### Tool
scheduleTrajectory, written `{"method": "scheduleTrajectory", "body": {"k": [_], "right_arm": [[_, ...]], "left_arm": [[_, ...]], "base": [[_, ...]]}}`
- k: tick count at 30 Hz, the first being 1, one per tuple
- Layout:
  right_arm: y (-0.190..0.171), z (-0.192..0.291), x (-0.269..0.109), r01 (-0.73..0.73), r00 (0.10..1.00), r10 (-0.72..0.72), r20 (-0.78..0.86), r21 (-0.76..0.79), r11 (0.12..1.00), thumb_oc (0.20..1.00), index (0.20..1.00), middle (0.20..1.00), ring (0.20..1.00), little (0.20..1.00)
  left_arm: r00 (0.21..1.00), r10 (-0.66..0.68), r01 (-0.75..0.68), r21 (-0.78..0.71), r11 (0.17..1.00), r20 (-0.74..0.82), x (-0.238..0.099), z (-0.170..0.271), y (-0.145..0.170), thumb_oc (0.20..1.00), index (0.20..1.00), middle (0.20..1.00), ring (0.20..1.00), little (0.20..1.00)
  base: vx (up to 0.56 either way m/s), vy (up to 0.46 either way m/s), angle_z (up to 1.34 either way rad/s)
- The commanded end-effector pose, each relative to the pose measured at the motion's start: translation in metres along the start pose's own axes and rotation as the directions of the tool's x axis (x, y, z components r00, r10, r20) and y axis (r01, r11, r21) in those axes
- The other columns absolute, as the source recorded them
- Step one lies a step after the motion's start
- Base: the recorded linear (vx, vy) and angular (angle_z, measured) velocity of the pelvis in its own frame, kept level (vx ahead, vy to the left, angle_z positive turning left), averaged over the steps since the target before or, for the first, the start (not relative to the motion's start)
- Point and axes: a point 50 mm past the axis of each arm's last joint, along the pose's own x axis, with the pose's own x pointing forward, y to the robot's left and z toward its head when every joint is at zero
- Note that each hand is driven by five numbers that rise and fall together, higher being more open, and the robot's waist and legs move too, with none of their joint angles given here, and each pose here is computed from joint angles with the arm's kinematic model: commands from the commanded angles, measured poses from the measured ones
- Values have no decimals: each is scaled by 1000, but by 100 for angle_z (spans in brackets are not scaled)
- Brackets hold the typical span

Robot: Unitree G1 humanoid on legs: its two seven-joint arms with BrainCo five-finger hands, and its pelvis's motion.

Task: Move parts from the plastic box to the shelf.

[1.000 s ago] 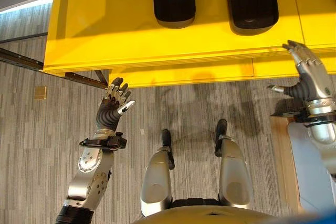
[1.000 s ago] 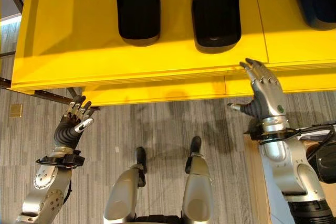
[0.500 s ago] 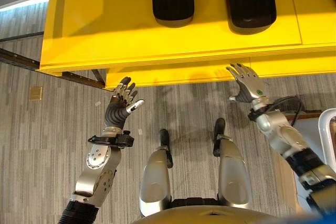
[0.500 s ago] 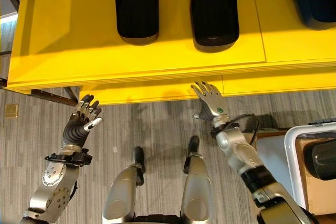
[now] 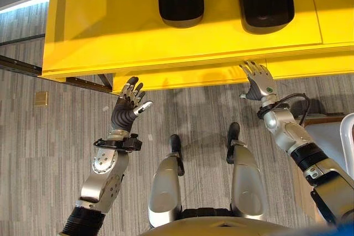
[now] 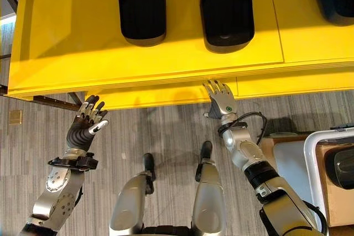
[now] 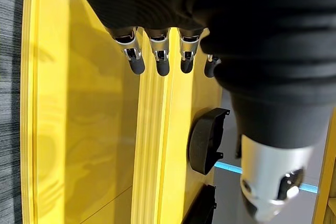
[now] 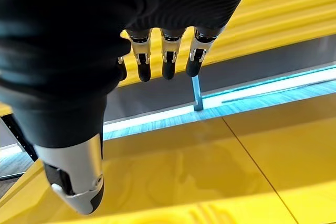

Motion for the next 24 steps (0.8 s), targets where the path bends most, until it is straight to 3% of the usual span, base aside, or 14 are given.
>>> {"method": "scheduleTrajectory", "body": {"k": [1, 24], "right_arm": [[-19, 2, 3, 126, 992, -126, -1, 24, 992, 1000, 1000, 1000, 1000, 1000], [-66, -23, -15, 293, 956, -293, 8, -12, 956, 1000, 1000, 1000, 1000, 1000]], "left_arm": [[996, 8, -15, 76, 997, 91, -9, 20, 10, 1000, 1000, 1000, 1000, 1000], [997, 30, -36, 87, 996, 72, -15, 17, 18, 1000, 1000, 1000, 1000, 1000]], "base": [[0, 0, 0], [0, 0, 0]]}}
